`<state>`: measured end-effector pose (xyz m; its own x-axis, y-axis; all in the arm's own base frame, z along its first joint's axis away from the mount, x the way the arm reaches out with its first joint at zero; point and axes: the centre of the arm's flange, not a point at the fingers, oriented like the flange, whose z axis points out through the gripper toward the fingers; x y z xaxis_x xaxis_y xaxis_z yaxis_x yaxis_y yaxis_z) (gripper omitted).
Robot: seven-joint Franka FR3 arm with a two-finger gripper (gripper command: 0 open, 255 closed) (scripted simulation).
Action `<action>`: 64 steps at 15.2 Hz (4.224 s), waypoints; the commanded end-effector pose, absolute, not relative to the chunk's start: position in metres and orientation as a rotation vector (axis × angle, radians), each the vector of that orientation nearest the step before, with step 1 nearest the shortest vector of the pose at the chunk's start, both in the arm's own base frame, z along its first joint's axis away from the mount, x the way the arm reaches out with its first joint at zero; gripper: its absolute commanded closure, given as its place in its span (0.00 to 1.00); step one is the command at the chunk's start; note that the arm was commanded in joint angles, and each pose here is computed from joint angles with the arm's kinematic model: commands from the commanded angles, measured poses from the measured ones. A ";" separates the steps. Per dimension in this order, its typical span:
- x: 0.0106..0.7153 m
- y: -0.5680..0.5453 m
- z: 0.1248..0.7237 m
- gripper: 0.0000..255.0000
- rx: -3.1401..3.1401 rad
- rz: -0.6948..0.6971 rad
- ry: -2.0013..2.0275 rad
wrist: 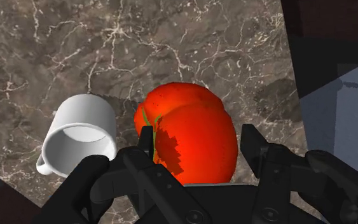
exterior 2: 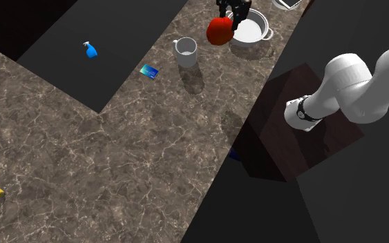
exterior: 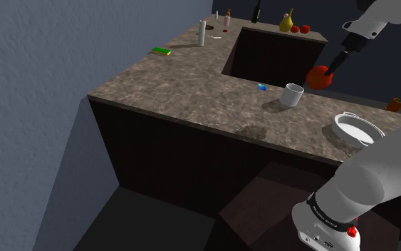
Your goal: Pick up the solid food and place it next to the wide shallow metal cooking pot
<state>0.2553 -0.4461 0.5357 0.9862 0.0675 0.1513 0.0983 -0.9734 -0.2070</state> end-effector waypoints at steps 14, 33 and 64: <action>0.059 -0.487 0.536 1.00 -2.916 -0.211 -0.125; -0.160 -0.534 0.526 1.00 -2.916 -0.211 -0.125; -0.160 -0.534 0.369 1.00 -2.916 -0.211 -0.125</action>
<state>-0.1616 -0.5329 0.3722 0.9867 0.0659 0.1488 0.0961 -0.9738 -0.2060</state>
